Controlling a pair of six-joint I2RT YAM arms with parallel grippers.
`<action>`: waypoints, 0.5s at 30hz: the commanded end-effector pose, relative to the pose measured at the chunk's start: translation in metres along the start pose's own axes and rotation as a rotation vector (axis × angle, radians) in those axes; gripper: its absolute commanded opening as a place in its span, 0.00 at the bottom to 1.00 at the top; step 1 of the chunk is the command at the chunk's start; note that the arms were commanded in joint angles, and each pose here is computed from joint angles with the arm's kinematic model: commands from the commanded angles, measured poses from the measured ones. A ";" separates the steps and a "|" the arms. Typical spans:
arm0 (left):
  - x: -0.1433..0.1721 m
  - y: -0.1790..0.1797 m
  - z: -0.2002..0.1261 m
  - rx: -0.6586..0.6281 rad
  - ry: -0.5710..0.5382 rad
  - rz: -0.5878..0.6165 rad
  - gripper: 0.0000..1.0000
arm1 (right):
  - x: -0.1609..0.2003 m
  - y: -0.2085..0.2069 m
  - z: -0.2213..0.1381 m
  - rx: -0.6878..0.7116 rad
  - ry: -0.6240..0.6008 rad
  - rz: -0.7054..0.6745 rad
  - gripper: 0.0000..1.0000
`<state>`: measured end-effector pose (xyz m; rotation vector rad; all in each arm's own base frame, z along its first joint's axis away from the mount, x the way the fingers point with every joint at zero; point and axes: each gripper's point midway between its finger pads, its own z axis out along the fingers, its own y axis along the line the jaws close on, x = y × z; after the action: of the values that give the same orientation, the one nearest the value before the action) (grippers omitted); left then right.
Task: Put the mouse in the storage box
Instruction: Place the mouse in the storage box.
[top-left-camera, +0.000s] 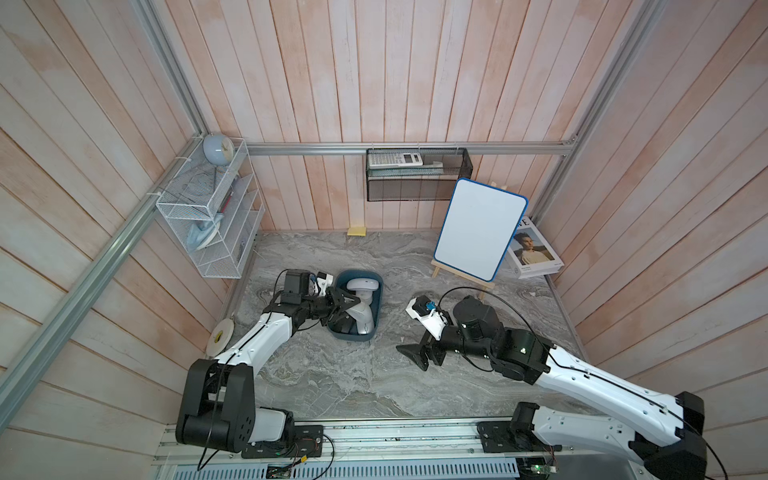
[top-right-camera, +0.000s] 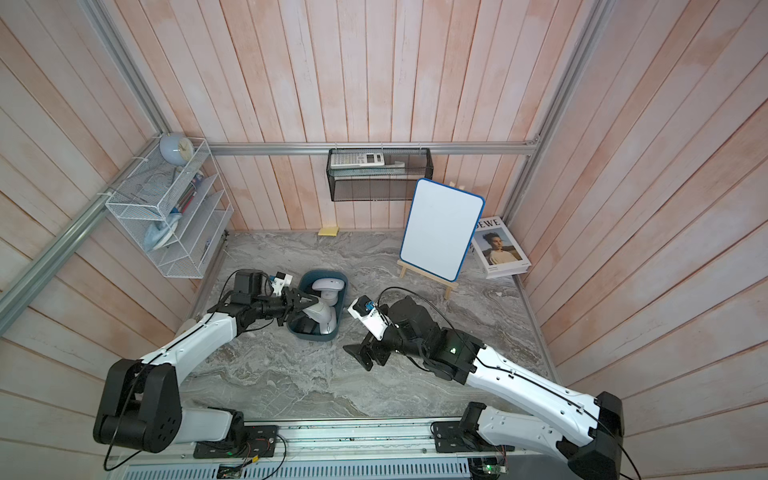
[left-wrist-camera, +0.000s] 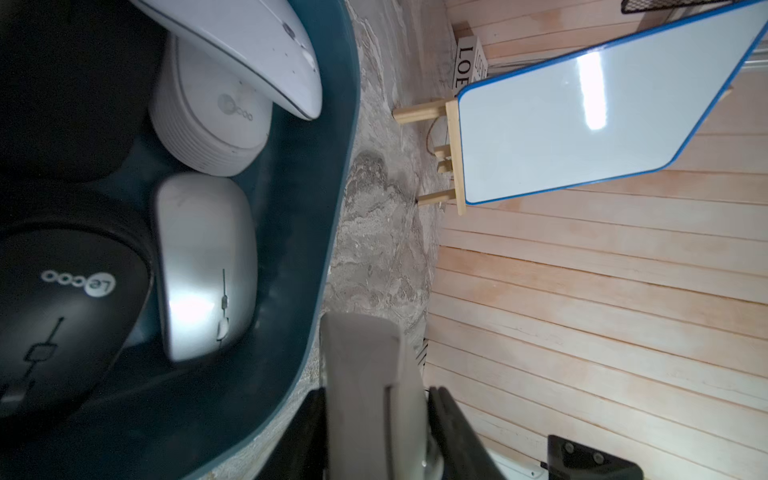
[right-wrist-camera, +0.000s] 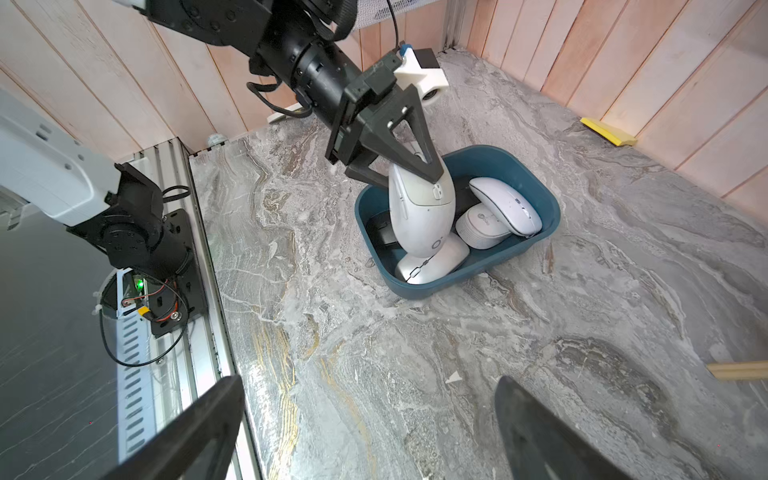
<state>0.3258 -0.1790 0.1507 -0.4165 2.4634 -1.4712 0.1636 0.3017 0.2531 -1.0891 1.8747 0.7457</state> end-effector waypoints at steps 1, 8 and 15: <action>-0.030 -0.015 0.004 0.018 -0.072 0.102 0.13 | 0.003 -0.001 -0.001 -0.002 -0.006 0.019 0.98; -0.049 0.009 0.020 -0.057 -0.083 0.109 0.13 | 0.006 -0.001 0.003 -0.005 -0.003 0.036 0.98; -0.060 0.018 0.032 -0.068 -0.087 0.111 0.13 | 0.010 -0.001 0.005 -0.002 0.020 0.027 0.98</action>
<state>0.3752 -0.1738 0.1138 -0.4096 2.4859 -1.3175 0.1633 0.3006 0.2435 -1.0767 1.9026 0.7511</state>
